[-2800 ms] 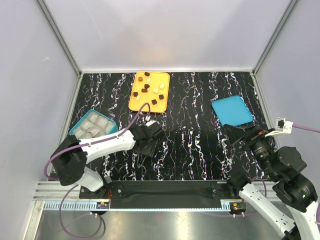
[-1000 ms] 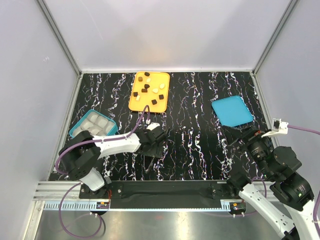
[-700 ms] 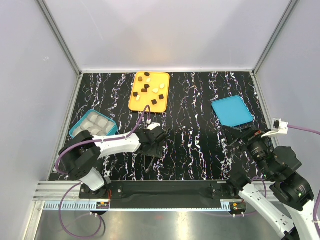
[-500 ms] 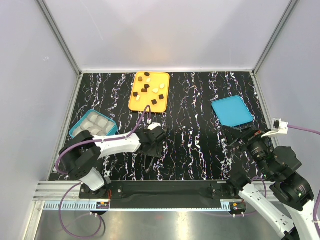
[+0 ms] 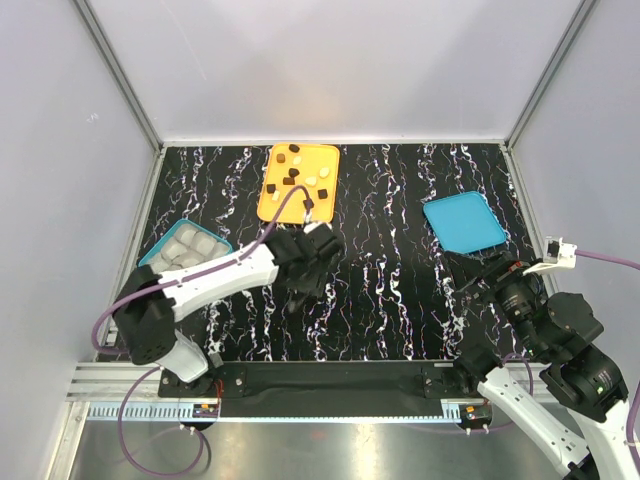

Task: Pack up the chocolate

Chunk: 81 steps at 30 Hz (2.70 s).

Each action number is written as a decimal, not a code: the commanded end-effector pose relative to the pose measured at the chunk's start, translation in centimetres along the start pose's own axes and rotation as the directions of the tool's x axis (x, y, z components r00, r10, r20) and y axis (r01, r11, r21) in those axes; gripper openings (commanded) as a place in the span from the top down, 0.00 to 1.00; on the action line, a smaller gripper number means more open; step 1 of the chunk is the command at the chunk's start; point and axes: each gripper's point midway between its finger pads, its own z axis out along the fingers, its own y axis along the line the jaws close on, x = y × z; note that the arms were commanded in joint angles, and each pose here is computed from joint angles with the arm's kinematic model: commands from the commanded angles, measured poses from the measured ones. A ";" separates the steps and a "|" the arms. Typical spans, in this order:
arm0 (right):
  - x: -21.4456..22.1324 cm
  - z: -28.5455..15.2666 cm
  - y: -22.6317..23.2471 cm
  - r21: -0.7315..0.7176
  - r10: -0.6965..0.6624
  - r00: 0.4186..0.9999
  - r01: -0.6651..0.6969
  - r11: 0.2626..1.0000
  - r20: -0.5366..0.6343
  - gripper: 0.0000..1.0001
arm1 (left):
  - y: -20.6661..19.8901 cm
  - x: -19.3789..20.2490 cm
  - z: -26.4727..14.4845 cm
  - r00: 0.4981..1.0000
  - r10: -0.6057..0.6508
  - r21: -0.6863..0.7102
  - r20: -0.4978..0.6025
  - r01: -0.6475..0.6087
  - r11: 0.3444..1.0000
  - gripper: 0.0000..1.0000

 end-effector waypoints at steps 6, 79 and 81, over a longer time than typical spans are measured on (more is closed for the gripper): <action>-1.1 -0.8 0.3 -0.012 0.019 0.999 -0.018 1.000 0.028 0.00 | 0.7 -6.2 -8.2 0.989 0.061 -0.006 0.136 -0.061 0.998 0.46; 2.3 3.4 -0.6 0.034 -0.129 0.988 0.132 0.991 -0.080 0.00 | 5.6 -18.1 -0.2 0.962 -0.103 0.006 0.252 0.105 0.994 0.51; 2.4 3.5 -0.6 0.034 -0.128 0.989 0.131 0.991 -0.080 0.00 | 5.6 -18.1 -0.7 0.964 -0.097 0.004 0.248 0.099 0.995 0.50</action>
